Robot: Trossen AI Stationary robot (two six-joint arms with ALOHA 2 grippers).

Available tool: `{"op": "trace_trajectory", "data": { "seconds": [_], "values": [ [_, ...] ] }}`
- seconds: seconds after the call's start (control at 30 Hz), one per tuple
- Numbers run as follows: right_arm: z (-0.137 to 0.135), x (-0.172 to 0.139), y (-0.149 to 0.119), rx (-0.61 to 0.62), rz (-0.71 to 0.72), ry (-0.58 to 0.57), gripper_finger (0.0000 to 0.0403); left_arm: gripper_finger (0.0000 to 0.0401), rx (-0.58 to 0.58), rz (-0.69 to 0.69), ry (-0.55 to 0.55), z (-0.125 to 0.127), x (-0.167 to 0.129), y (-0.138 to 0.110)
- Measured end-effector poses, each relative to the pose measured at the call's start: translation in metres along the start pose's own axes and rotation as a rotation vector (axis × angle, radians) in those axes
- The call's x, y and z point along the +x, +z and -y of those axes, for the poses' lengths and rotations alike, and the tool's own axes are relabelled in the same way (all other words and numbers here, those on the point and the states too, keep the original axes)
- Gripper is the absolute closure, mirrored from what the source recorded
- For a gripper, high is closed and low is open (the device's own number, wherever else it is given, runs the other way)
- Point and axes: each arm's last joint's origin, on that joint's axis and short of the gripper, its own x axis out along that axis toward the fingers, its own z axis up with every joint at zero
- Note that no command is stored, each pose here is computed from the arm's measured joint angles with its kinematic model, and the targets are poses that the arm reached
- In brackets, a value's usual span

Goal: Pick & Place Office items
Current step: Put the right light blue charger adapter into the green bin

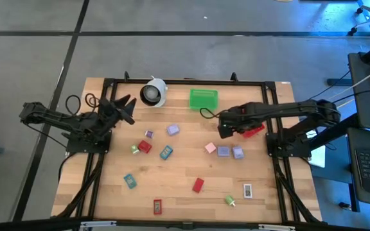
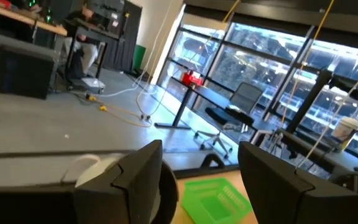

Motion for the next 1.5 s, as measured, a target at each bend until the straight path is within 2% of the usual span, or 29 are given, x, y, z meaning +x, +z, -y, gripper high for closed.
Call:
{"op": "trace_trajectory", "data": {
  "seconds": [0.37, 0.57, 0.9, 1.07, 1.23, 1.37, 1.5],
  "values": [
    [-0.009, 0.006, -0.05, -0.082, -0.053, -0.049, 0.0115, 0.0193, -0.132, -0.051, -0.001, 0.006, 0.004, -0.015],
    [-0.006, 0.016, -0.075, -0.034, -0.041, -0.073, 0.0115, 0.0193, -0.244, -0.096, -0.036, 0.009, 0.006, -0.021],
    [-0.005, 0.047, -0.092, -0.003, -0.01, 0.022, 0.0115, 0.0193, -0.345, -0.134, -0.027, 0.013, 0.009, -0.032],
    [0.002, 0.058, -0.093, 0.018, -0.004, -0.013, 0.0115, 0.0193, -0.324, -0.153, -0.033, 0.014, 0.01, -0.036],
    [0.002, 0.073, -0.095, 0.071, -0.009, 0.054, 0.0115, 0.0193, -0.3, -0.16, -0.024, 0.015, 0.011, -0.04],
    [0.002, 0.084, -0.096, 0.119, -0.014, 0.126, 0.0115, 0.0193, -0.202, -0.13, 0.015, 0.012, 0.014, -0.039],
    [0.008, 0.092, -0.096, 0.173, -0.003, 0.111, 0.0115, 0.0193, -0.123, -0.091, 0.072, 0.007, 0.02, -0.037]
  ]
}}
